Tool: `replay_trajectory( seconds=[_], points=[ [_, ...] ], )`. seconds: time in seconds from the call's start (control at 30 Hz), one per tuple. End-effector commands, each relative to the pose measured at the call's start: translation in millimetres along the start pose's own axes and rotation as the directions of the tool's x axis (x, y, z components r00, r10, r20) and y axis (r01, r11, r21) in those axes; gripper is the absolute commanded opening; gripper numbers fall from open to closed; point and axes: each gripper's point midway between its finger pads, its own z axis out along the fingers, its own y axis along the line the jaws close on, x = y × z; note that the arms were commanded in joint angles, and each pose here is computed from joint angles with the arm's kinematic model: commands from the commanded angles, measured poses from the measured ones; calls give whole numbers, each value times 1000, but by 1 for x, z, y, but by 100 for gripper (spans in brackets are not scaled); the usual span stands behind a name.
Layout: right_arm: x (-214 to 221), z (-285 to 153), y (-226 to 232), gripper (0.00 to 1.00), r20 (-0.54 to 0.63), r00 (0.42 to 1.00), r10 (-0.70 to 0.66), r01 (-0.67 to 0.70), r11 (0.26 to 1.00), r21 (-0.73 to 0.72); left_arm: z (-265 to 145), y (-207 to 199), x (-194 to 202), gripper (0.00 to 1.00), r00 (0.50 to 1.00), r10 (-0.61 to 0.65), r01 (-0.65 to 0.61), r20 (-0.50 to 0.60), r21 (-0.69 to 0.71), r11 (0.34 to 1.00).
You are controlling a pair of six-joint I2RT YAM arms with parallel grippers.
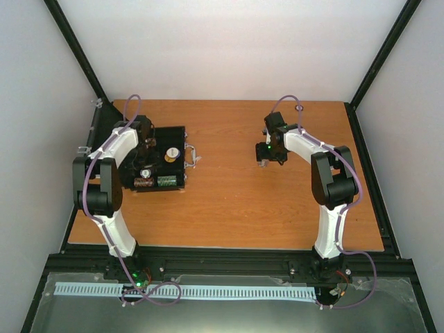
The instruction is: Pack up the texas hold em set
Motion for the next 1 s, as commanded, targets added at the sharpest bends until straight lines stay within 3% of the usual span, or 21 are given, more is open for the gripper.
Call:
replay_trajectory(
  seconds=[0.0,0.3,0.33,0.4,0.43,0.7,0.97],
  points=[
    [-4,-2,-7,74,9,1000,3,-3,1000,16,5,-11,-12,82,999,10,-11,35,37,999],
    [1,-6,-10,74,11,1000,0,0,1000,30,22,-13,-10,59,999,39,-39,11,31,999],
    [1,-7,-10,74,13,1000,0,0,999,32,24,-13,-9,45,999,44,-44,8,32,999],
    [3,-7,-11,74,11,1000,-2,2,999,37,25,-13,-6,8,999,46,-46,-1,37,998],
    [3,-7,-12,74,11,1000,-1,0,999,40,23,-14,-6,2,999,47,-47,4,42,998],
    [4,-7,-12,74,8,1000,2,-3,999,39,-17,-21,-11,1,988,132,-141,82,121,983],
    [8,-4,-14,74,-4,1000,0,1,999,41,-70,-62,-13,1,931,210,-316,298,370,874]
  ],
)
